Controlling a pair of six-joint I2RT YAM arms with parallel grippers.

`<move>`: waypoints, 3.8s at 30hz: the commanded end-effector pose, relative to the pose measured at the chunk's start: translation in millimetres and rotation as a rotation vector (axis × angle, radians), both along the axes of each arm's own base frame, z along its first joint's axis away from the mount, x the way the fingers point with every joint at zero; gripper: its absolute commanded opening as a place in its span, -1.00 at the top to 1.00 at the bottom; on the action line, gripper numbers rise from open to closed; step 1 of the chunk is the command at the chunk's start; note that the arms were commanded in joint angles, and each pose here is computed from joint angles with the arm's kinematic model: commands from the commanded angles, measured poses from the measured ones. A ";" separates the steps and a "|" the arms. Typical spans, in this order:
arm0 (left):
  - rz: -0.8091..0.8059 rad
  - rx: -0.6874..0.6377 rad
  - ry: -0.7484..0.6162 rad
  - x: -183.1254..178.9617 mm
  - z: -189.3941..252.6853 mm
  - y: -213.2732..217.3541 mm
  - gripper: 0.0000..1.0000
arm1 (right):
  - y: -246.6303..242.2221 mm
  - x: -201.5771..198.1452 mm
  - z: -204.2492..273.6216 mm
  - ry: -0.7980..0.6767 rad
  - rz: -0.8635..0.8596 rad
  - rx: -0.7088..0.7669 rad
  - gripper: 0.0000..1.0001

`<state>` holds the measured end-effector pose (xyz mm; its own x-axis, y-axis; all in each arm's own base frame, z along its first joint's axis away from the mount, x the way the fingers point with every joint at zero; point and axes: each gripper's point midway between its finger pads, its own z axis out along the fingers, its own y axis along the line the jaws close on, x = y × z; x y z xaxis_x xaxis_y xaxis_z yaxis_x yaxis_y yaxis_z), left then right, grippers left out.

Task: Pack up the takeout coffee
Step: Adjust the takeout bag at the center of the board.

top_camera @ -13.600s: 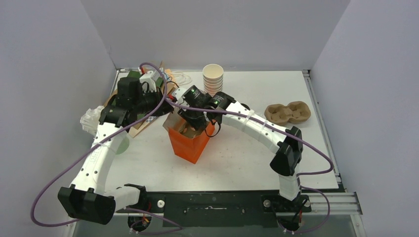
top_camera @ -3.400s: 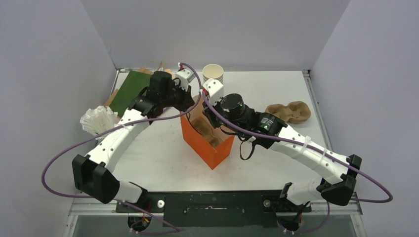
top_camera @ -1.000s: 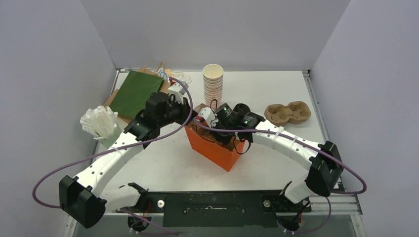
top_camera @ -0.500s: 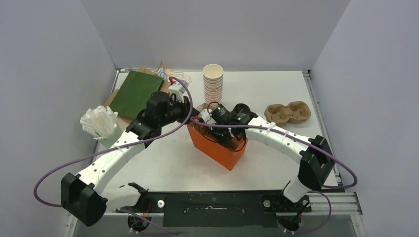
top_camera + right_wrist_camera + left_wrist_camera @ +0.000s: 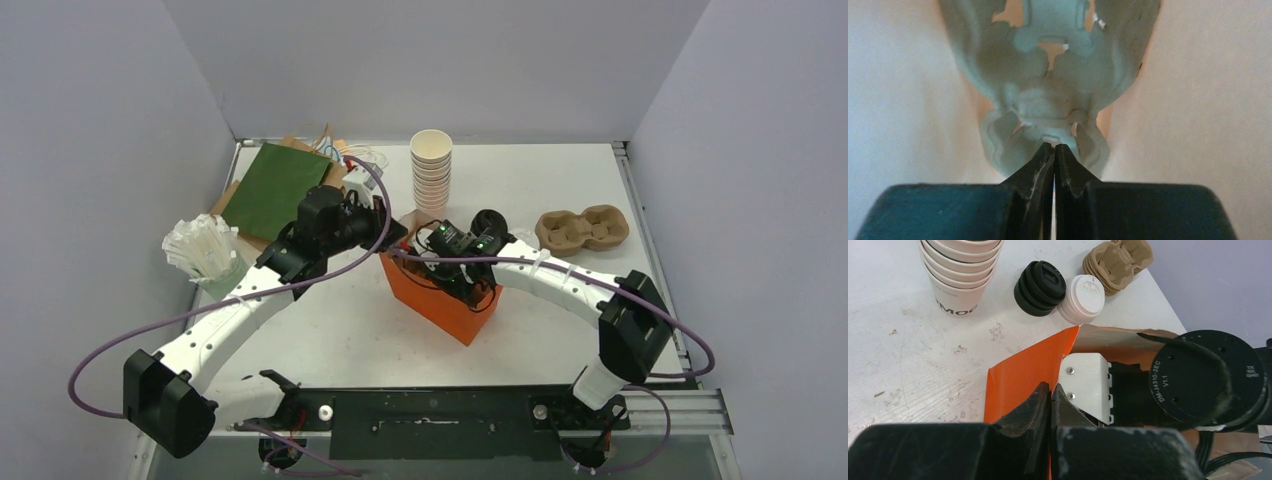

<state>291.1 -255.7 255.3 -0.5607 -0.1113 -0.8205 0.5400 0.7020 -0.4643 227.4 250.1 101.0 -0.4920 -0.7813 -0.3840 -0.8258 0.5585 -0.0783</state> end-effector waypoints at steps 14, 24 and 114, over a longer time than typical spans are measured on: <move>-0.003 0.038 -0.054 4.0 21.0 -1.6 1.00 | -11.6 25.8 -45.7 -0.041 -0.056 -0.058 1.00; 0.027 0.063 -0.051 9.7 20.0 -0.1 1.00 | -10.6 16.6 -68.4 0.015 -0.034 -0.064 1.00; 0.752 0.288 -0.110 93.4 38.6 233.3 1.00 | -16.1 229.5 269.3 -0.427 -1.029 0.849 -0.15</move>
<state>353.8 -45.4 251.9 -0.4912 -0.1722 -0.8539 -0.0113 0.9814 -0.1914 449.7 248.3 367.0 -0.4395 0.2009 -0.8755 -0.2085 0.9252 0.3170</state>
